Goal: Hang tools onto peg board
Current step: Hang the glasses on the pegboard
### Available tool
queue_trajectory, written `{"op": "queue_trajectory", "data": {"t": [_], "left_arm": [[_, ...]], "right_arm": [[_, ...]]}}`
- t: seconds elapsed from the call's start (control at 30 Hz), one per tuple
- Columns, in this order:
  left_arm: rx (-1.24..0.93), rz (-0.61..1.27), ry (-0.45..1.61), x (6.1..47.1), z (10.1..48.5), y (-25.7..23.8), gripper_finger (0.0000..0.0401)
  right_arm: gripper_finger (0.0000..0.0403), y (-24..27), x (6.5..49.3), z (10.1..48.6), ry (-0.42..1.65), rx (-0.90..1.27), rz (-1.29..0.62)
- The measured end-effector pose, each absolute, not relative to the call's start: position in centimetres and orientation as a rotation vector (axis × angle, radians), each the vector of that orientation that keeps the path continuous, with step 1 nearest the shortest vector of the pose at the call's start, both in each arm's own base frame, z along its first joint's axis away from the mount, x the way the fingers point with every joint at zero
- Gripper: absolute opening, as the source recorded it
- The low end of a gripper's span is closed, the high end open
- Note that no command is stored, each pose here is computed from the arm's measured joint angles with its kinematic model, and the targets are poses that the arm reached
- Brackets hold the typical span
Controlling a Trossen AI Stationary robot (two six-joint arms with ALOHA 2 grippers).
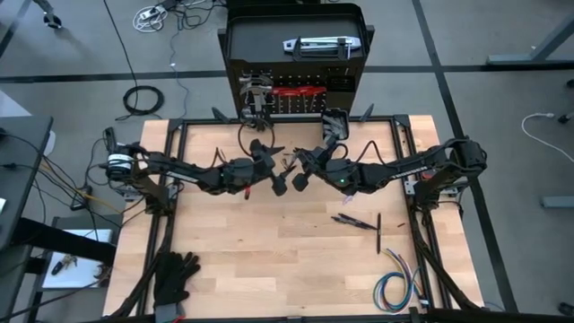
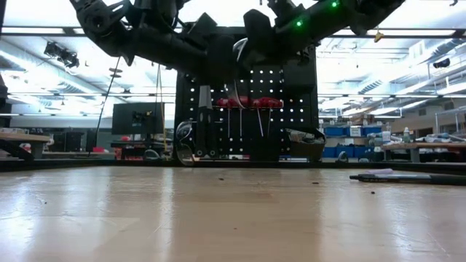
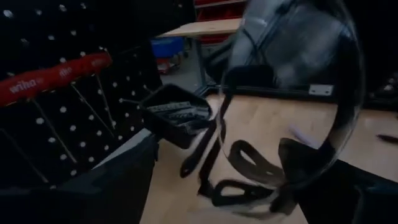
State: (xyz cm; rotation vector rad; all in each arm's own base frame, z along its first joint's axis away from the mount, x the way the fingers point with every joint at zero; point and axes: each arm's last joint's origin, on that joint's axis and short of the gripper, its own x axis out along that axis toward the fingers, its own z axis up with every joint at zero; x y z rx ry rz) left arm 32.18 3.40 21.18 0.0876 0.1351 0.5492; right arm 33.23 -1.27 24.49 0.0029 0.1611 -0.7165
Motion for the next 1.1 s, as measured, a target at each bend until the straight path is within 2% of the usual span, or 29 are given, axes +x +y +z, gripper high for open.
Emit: {"op": "queue_trajectory", "data": {"t": [0.17, 0.4, 0.5, 0.8, 1.1], "left_arm": [[0.147, 0.577, 0.128, 32.17, 21.45, 3.3, 0.028], [0.179, 0.562, 0.158, 32.16, 21.23, 3.26, 0.0126], [0.177, 0.554, 0.157, 32.17, 21.23, 3.25, 0.0083], [0.179, 0.548, 0.169, 32.16, 21.13, 3.26, 0.0069], [0.194, 0.476, 0.194, 32.21, 20.85, 3.1, 0.0079]], "right_arm": [[0.0036, -1.28, 33.22, 24.42, 0.157, 0.031, -0.72], [0.0029, -1.16, 33.22, 24.38, 0.16, 0.028, -0.716], [0.003, -1.08, 33.23, 24.38, 0.16, 0.026, -0.714], [0.0042, -0.77, 33.3, 24.32, 0.177, -0.001, -0.668], [0.0019, -0.72, 33.3, 24.29, 0.203, -0.054, -0.636]]}}
